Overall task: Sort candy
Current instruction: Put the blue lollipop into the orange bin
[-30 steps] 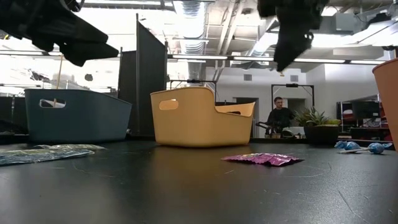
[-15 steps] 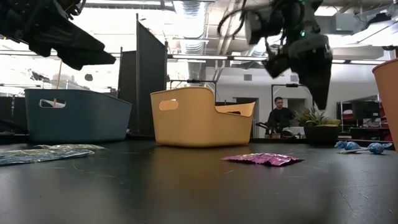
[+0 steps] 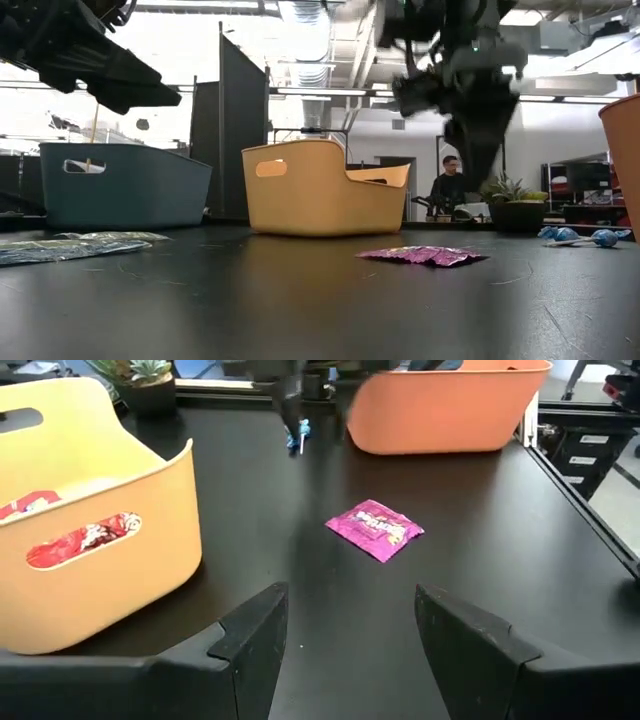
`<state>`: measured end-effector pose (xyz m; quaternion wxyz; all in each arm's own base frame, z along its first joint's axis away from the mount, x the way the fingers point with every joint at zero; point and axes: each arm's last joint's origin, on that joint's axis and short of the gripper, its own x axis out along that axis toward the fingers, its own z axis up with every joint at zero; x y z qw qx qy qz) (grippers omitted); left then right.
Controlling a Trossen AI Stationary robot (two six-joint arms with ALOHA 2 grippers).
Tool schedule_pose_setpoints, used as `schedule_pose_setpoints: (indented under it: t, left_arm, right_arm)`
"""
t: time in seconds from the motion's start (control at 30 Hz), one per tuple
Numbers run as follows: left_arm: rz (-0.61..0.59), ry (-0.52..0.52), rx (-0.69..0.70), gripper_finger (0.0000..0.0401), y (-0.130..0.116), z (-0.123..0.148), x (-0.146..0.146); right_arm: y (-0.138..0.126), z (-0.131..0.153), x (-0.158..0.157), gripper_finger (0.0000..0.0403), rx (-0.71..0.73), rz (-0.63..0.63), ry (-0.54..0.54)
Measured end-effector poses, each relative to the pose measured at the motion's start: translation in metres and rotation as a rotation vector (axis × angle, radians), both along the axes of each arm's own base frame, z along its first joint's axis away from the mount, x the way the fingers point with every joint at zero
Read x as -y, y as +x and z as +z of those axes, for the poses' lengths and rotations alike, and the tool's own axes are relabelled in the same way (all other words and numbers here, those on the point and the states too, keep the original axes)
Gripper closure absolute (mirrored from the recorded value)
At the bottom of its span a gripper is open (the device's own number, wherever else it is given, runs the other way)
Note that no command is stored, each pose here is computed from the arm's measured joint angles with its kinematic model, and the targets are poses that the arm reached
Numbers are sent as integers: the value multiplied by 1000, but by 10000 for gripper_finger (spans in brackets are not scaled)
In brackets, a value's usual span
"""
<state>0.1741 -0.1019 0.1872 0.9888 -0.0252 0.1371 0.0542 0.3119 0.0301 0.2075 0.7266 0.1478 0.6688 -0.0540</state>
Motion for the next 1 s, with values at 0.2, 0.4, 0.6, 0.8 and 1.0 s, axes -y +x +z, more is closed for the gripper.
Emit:
schedule_pose_setpoints:
  t: [0.2,0.4,0.6,0.8,1.0]
  left_arm:
    - [1,3,-3,189,0,0,0]
    - [2,4,-4,189,0,0,0]
    - [4,8,-8,189,0,-1,0]
    - [4,15,-20,189,-1,-2,-1]
    - [4,15,-21,189,-1,-2,-1]
  right_arm:
    - [15,8,-34,134,202,119,20]
    - [24,-6,-60,134,254,176,-40]
    - [31,-31,-68,134,214,183,-54]
    - [34,-45,-70,134,183,187,-79]
    - [21,-27,-49,134,110,140,-181]
